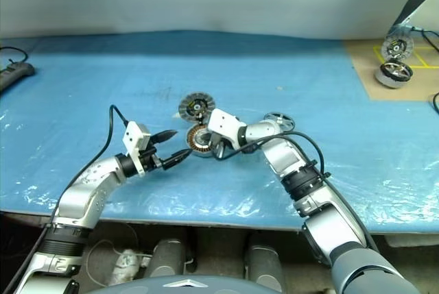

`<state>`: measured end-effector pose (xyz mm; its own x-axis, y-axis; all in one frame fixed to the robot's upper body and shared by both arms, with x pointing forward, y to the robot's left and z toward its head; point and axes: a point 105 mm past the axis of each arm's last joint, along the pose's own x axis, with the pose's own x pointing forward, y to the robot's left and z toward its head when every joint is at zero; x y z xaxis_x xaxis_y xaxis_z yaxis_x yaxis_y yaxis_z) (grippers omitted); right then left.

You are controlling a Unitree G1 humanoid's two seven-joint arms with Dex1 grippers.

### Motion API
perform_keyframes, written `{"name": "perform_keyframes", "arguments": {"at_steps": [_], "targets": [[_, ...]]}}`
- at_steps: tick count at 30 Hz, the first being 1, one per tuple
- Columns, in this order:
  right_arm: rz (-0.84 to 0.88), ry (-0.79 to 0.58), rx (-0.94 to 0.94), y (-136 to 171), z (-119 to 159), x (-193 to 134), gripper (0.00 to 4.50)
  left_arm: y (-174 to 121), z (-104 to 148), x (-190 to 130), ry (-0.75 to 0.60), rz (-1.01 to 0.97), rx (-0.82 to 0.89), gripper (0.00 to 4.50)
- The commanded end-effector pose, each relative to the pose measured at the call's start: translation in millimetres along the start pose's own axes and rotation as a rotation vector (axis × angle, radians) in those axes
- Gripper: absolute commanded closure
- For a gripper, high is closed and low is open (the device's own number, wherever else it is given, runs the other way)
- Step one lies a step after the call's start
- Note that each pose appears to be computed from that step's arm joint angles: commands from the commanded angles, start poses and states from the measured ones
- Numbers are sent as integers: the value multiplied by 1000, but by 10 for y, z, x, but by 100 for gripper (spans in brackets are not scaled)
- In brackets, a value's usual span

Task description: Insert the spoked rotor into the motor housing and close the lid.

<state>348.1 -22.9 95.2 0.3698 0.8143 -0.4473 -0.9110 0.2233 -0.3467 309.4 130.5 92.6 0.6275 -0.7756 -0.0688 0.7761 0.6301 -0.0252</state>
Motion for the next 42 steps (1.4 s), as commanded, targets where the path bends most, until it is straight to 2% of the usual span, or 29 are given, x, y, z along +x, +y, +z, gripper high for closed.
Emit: {"name": "perform_keyframes", "arguments": {"at_steps": [1, 7, 11, 14, 19, 21, 25, 28, 31, 38, 42], "targets": [[-44, -113, 104, -139, 198, -160, 443, -16, 70, -39, -30, -16, 22, 0], [-117, -244, 154, -423, 541, -657, 443, -84, 59, -17, -37, -38, 13, 0], [-210, -120, 84, -644, 342, -1132, 443, -141, 20, 25, -40, -48, 0, 0], [-241, -15, 51, -726, 92, -1375, 385, -169, -17, 42, -38, -56, -8, 0], [-273, 109, 29, -783, -171, -1548, 218, -125, -56, 57, -32, -59, -10, 0], [-302, 206, -67, -817, -298, -1561, 145, -99, -68, 64, -30, -60, 0, 0], [-222, 321, -252, -743, -445, -1567, 145, -92, -104, 66, -26, -71, 6, 0], [-224, 321, -279, -813, -426, -1562, 145, -84, -136, 70, -19, -71, 10, 0], [-209, 404, -416, -935, -405, -1628, 145, -60, -113, 99, -23, -66, 19, 0], [-99, 429, -468, -975, -358, -1577, 145, -95, -124, 96, -19, -68, 20, 0], [-45, 488, -478, -958, -519, -1542, 145, -114, -109, 91, -21, -67, 20, 0]]}}
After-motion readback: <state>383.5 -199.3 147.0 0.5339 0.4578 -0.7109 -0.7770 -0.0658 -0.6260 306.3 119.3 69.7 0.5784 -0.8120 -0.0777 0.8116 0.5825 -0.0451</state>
